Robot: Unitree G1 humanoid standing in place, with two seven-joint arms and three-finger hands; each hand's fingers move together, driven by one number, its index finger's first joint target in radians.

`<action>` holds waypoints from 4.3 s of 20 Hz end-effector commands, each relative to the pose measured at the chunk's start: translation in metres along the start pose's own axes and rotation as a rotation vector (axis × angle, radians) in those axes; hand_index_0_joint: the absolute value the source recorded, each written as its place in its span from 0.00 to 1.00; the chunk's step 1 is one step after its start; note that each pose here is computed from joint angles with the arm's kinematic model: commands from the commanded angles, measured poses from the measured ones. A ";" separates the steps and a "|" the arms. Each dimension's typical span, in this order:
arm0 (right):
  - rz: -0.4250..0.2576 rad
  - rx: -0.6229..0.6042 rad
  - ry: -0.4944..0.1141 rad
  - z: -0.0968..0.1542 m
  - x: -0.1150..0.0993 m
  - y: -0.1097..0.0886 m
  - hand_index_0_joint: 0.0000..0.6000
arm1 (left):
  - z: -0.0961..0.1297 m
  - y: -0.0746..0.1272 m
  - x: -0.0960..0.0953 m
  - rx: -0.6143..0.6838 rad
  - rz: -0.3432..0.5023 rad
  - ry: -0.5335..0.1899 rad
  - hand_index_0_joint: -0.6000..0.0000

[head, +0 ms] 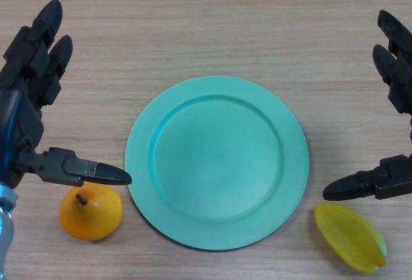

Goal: Pick up the yellow starfruit and place it on the plate

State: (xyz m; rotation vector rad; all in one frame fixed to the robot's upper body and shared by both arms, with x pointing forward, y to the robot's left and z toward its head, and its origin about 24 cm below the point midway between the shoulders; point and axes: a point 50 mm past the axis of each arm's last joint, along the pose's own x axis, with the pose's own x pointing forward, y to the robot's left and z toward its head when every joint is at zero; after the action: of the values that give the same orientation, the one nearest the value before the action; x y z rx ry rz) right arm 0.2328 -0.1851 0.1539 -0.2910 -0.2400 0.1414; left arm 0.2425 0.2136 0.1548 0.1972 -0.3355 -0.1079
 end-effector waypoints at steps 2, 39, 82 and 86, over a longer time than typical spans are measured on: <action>-0.071 -0.047 -0.210 0.030 -0.006 -0.013 0.00 | 0.037 0.019 -0.002 0.123 0.069 -0.234 1.00; -0.103 -0.399 0.222 -0.081 -0.066 0.016 1.00 | 0.022 0.012 0.015 0.072 0.055 -0.184 1.00; -0.033 -0.161 -0.062 0.006 0.048 0.035 0.00 | 0.029 0.019 0.008 0.088 0.089 -0.215 1.00; -0.094 -0.033 -0.102 0.017 0.026 0.006 0.00 | 0.033 0.021 0.006 0.114 0.079 -0.210 1.00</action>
State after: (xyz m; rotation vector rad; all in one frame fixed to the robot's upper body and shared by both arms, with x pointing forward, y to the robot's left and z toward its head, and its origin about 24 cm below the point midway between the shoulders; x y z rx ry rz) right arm 0.2583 -0.1667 0.1420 -0.2991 -0.1645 0.0775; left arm 0.2512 0.2186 0.1508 0.1972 -0.3135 -0.0836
